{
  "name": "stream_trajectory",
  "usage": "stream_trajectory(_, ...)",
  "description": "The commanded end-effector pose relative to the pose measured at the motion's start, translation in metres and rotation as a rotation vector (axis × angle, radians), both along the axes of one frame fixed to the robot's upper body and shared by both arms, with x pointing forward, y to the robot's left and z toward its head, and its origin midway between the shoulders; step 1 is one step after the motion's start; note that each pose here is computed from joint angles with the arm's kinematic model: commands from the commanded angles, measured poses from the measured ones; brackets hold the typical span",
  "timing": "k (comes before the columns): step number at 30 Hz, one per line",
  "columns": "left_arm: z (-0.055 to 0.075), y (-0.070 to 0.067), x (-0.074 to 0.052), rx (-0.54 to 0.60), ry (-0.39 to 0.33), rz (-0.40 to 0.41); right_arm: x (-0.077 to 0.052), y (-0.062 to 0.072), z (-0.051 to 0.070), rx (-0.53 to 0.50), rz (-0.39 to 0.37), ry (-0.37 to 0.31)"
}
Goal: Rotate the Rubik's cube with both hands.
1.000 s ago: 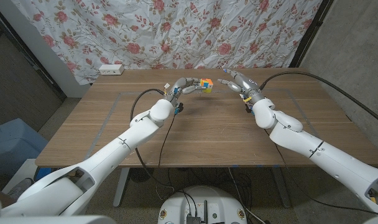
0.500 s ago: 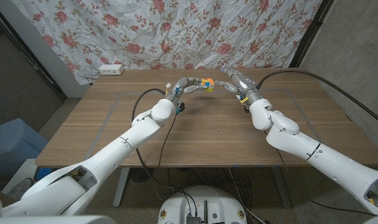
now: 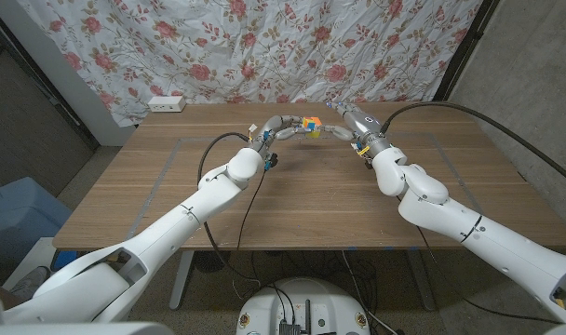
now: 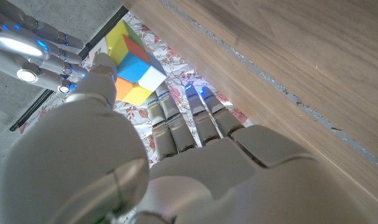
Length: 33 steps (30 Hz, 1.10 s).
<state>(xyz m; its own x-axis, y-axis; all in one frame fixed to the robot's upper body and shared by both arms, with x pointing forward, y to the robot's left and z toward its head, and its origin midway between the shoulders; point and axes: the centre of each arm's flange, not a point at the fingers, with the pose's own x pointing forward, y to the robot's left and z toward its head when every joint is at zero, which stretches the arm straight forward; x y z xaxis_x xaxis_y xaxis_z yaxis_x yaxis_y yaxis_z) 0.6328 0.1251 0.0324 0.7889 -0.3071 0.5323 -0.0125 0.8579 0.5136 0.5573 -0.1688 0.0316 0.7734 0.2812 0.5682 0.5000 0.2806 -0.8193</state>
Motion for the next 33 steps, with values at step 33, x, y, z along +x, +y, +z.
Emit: stream_trajectory(33,0.001,-0.003,0.002,-0.016,-0.004,-0.018,-0.010,0.014,-0.016,-0.105,-0.031,0.004)
